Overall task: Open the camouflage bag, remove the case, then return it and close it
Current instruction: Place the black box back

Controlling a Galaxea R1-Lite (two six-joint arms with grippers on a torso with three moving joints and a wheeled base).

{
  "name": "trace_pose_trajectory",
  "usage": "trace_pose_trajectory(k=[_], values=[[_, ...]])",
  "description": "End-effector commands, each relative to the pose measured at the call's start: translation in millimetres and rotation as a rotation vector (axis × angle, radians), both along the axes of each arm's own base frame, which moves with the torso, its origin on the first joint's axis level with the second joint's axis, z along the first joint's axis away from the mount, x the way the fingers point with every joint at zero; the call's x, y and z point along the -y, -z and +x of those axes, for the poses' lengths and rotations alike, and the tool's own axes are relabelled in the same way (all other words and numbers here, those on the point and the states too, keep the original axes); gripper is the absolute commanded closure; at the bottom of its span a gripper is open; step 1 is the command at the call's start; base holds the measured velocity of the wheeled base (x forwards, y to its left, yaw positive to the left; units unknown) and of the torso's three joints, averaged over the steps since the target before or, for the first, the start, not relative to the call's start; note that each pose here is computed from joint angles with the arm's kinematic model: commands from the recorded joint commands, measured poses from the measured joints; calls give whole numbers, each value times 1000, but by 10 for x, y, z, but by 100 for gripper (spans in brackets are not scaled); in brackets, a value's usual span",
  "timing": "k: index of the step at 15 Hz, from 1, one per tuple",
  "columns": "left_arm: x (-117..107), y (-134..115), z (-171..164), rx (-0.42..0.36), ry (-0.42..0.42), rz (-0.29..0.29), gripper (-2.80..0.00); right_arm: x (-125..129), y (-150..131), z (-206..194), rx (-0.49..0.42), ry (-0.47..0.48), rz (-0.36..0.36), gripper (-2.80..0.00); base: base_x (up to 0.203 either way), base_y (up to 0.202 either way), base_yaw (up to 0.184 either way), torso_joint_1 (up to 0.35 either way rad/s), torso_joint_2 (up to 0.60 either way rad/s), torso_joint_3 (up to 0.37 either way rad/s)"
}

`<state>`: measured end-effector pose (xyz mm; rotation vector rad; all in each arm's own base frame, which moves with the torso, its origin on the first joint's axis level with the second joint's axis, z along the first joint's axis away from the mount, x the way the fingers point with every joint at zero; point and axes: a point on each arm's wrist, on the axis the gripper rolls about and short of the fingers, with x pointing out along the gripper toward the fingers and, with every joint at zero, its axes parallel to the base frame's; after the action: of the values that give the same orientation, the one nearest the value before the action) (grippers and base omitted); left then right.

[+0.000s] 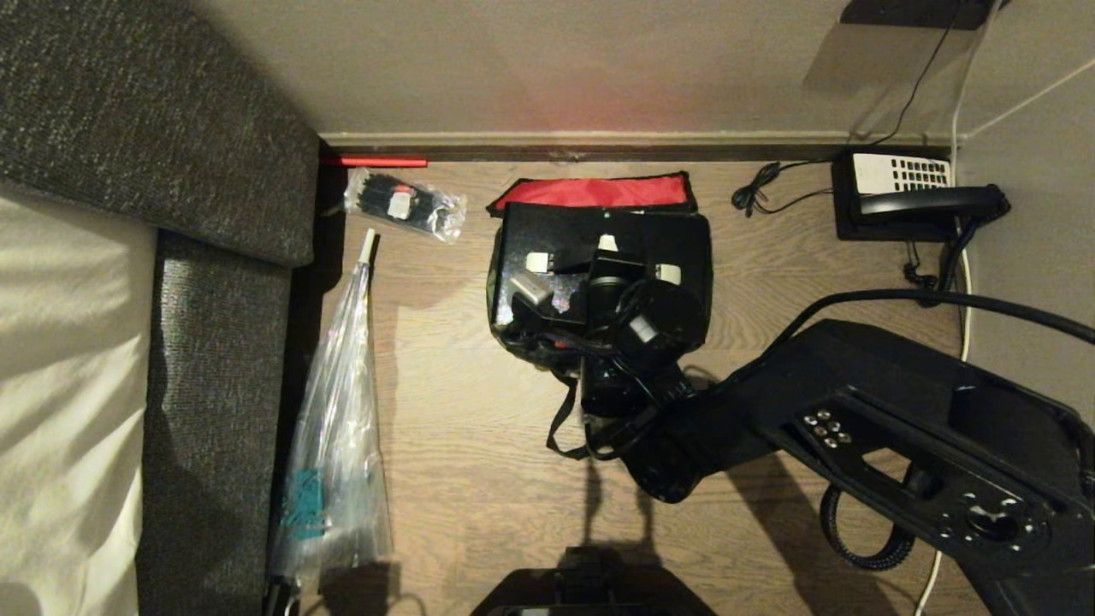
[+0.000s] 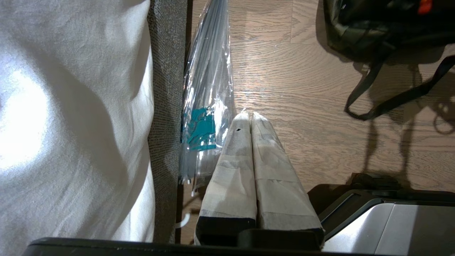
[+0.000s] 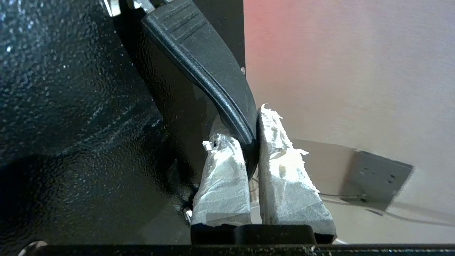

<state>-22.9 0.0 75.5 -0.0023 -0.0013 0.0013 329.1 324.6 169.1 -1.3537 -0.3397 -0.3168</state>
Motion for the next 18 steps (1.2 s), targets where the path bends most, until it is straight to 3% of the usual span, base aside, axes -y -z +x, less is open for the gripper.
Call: trace_pose_trajectory(k=[1,11,18], values=[[0,-1,1,0,0,-1,0,59,-211,-65,37,3,32,0,0,0,0,0,0,0],[0,0,1,-1,0,-1,0,88,-299,-86,29,27,48,0,0,0,0,0,0,0],[0,4,2,-3,0,-1,0,188,-563,-177,37,38,72,0,0,0,0,0,0,0]])
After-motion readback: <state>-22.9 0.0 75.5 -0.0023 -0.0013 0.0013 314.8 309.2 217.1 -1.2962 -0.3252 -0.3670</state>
